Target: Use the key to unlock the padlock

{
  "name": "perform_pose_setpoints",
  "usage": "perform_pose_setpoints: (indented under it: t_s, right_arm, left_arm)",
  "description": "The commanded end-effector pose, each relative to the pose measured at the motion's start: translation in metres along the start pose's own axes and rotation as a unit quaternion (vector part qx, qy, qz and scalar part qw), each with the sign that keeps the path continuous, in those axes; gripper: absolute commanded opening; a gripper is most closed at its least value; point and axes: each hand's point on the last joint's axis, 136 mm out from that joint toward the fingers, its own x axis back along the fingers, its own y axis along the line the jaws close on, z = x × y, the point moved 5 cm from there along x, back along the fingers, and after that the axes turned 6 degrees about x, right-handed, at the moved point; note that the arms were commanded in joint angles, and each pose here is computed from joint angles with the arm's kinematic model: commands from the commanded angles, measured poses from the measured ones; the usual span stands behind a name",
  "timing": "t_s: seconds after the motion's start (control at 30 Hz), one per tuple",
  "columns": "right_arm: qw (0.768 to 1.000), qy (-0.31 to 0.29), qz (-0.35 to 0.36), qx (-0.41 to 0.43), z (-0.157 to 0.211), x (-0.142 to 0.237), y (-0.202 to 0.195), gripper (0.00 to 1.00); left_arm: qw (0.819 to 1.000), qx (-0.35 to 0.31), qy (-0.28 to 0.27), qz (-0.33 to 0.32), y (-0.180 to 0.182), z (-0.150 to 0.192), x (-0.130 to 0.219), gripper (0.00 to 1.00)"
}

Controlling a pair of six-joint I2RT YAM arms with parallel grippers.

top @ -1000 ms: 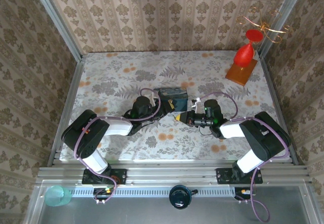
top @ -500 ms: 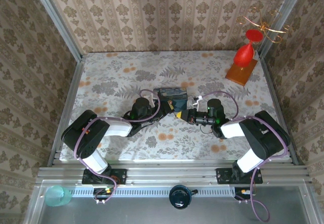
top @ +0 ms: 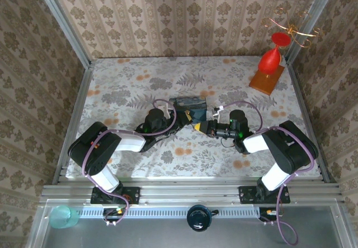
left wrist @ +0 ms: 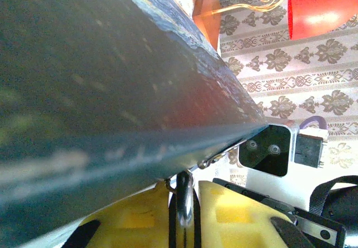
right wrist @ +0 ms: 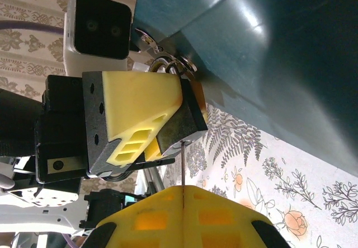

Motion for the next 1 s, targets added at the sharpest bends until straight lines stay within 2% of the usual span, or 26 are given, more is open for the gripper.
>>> perform_pose_setpoints:
  t_s: [0.0,0.53,0.97]
  right_arm:
    - [1.0,-0.002,-0.015,0.01,-0.002,0.0,0.003,0.0]
    - [0.999,-0.031,-0.034,-0.02,-0.016,0.0,-0.002,0.0]
    - [0.998,-0.05,-0.013,-0.038,-0.019,0.0,-0.011,0.0]
  left_arm:
    - [0.999,-0.005,0.006,0.05,-0.022,0.002,0.0,0.0]
    - [0.997,-0.001,0.015,0.077,-0.035,0.008,0.001,0.0]
    - [0.996,-0.002,0.016,0.088,-0.043,0.011,-0.003,0.0]
